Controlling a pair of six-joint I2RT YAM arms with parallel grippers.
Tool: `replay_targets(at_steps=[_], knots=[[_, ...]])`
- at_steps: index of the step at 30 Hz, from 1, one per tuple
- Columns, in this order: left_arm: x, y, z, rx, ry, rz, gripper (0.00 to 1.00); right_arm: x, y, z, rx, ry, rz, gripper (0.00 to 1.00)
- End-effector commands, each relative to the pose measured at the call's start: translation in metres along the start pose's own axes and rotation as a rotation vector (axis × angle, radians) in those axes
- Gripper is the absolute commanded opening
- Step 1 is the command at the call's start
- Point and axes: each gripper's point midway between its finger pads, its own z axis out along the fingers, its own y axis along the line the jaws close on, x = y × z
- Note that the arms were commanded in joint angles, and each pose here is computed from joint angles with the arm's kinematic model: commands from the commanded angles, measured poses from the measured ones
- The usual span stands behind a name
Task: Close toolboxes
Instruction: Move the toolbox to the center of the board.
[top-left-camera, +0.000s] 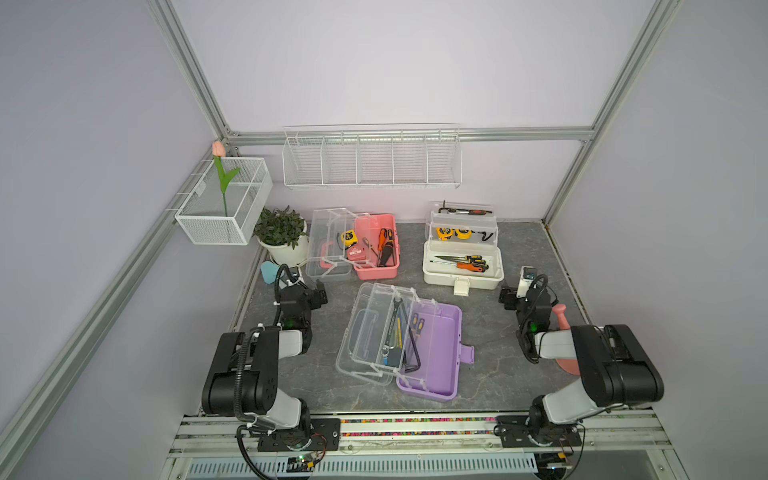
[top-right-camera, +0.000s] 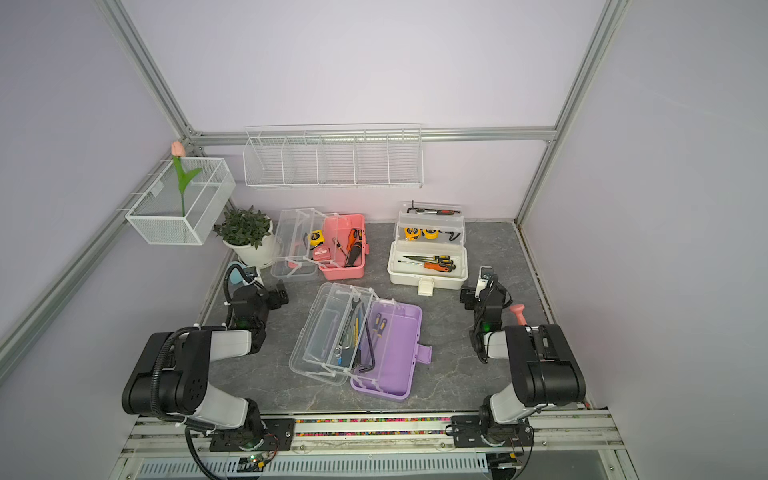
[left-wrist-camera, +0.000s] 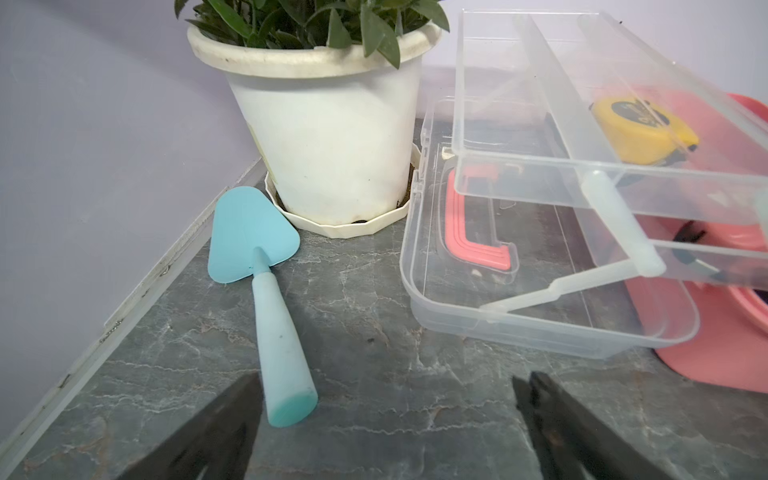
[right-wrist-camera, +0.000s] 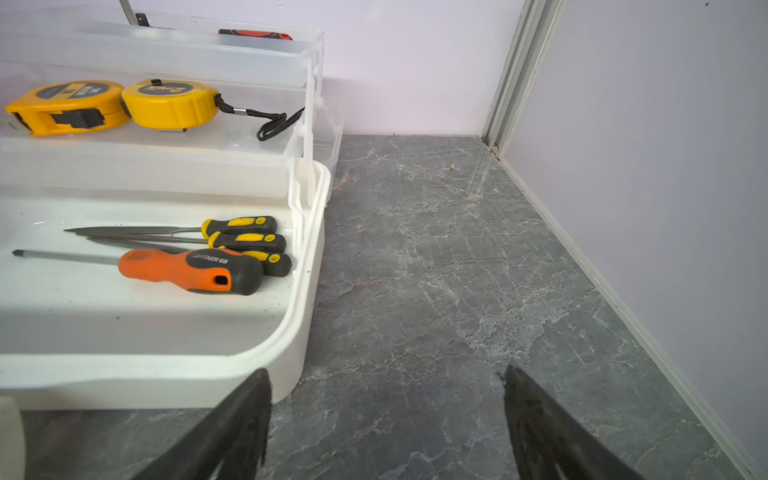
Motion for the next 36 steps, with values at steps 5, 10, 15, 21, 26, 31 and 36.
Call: replay_targets(at_steps=[5,10,15,21,26,31,36], knots=[[-0.015,-0.001,0.001,-0.006,-0.036,-0.003,0.99,0.004,-0.001,0.000,0.006,0.008,-0.015,0.89],[-0.015,-0.001,0.001,-0.006,-0.037,-0.004,0.99,0.004,-0.002,0.000,0.005,0.007,-0.013,0.89],[-0.015,-0.001,0.001,-0.007,-0.037,-0.003,0.99,0.004,-0.001,0.001,0.003,0.011,-0.010,0.89],[-0.015,0.000,0.001,-0.012,-0.033,-0.008,0.99,0.005,-0.001,0.002,-0.016,0.017,0.001,0.89],[-0.015,0.000,0.001,-0.010,-0.033,-0.007,0.99,0.004,-0.002,0.001,-0.021,0.014,0.006,0.89],[-0.026,-0.008,-0.002,0.034,-0.043,0.034,0.99,-0.002,-0.010,-0.003,0.018,0.018,0.028,0.89],[-0.059,0.007,-0.011,-0.069,0.050,-0.046,0.99,-0.011,-0.011,-0.012,0.041,-0.030,0.007,0.89]])
